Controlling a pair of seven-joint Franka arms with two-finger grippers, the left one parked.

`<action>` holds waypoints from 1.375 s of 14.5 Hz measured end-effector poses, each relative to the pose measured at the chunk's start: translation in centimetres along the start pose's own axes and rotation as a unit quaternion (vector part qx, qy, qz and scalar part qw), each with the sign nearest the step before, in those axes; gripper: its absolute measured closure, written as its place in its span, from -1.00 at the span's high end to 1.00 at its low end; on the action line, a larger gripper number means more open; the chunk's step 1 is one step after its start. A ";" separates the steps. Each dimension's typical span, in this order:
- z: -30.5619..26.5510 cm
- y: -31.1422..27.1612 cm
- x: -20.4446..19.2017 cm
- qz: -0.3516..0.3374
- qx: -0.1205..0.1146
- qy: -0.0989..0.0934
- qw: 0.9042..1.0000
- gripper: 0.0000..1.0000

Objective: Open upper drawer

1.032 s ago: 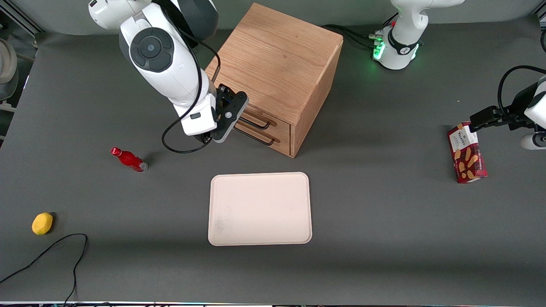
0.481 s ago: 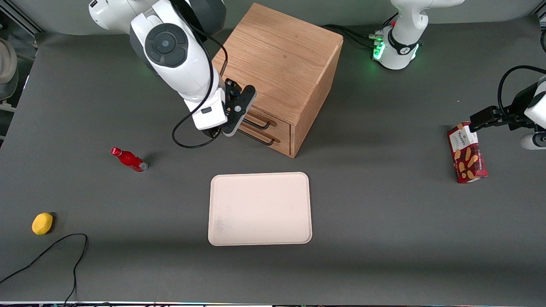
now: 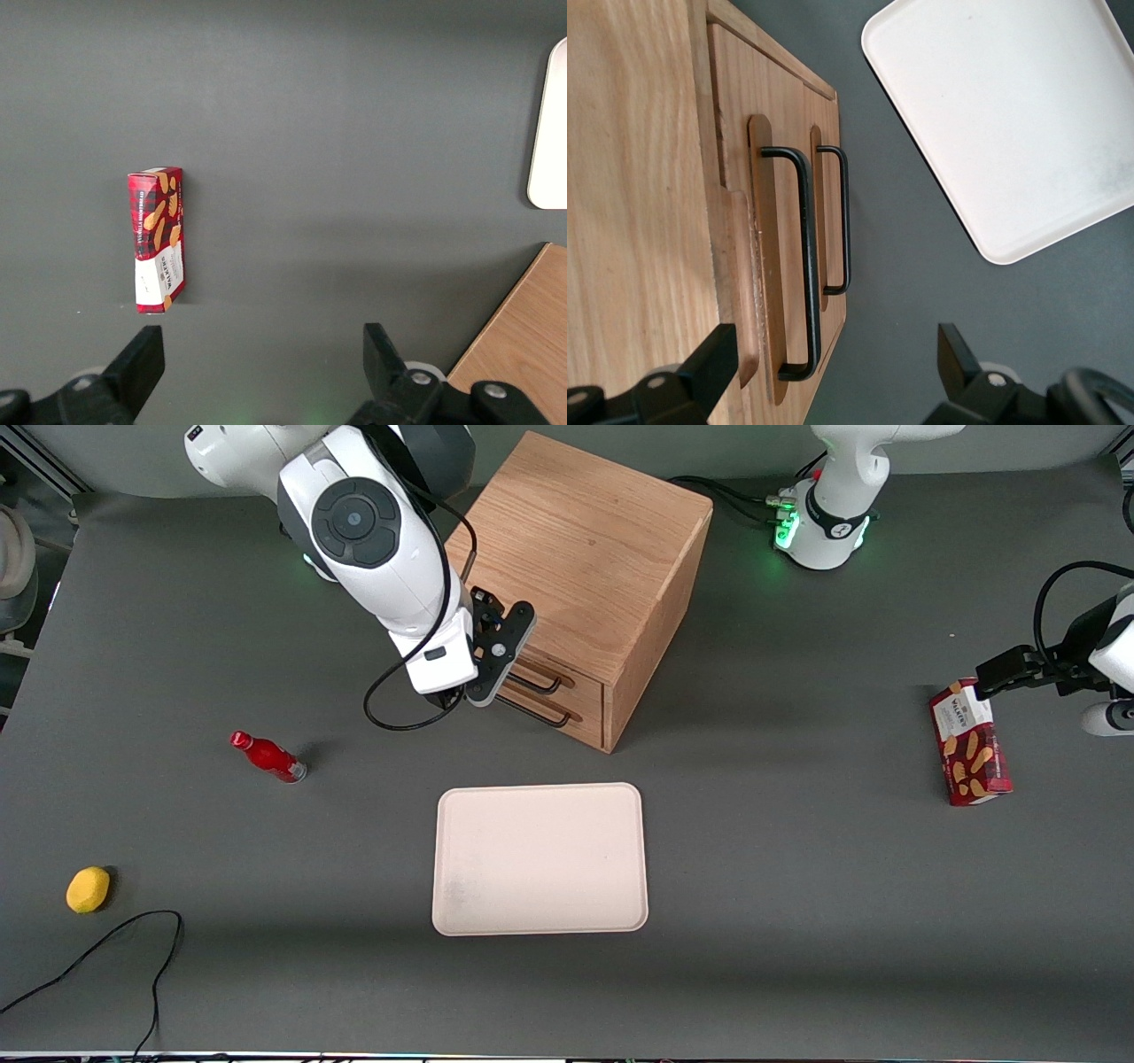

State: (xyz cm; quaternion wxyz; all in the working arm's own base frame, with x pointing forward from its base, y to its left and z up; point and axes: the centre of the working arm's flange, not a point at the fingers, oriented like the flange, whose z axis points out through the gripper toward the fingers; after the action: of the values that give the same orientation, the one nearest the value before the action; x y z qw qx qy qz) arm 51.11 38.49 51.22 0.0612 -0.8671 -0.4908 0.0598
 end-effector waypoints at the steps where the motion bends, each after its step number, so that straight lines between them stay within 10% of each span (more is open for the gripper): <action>1: 0.3 0.0 0.0 0.000 0.001 -0.002 1.000 1.00; 20: 5.6 1.3 -0.1 0.011 -0.006 0.009 1.000 1.00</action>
State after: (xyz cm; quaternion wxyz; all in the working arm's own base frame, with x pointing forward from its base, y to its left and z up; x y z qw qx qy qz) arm 51.21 38.02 45.47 0.0597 -0.8732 -0.4811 0.0498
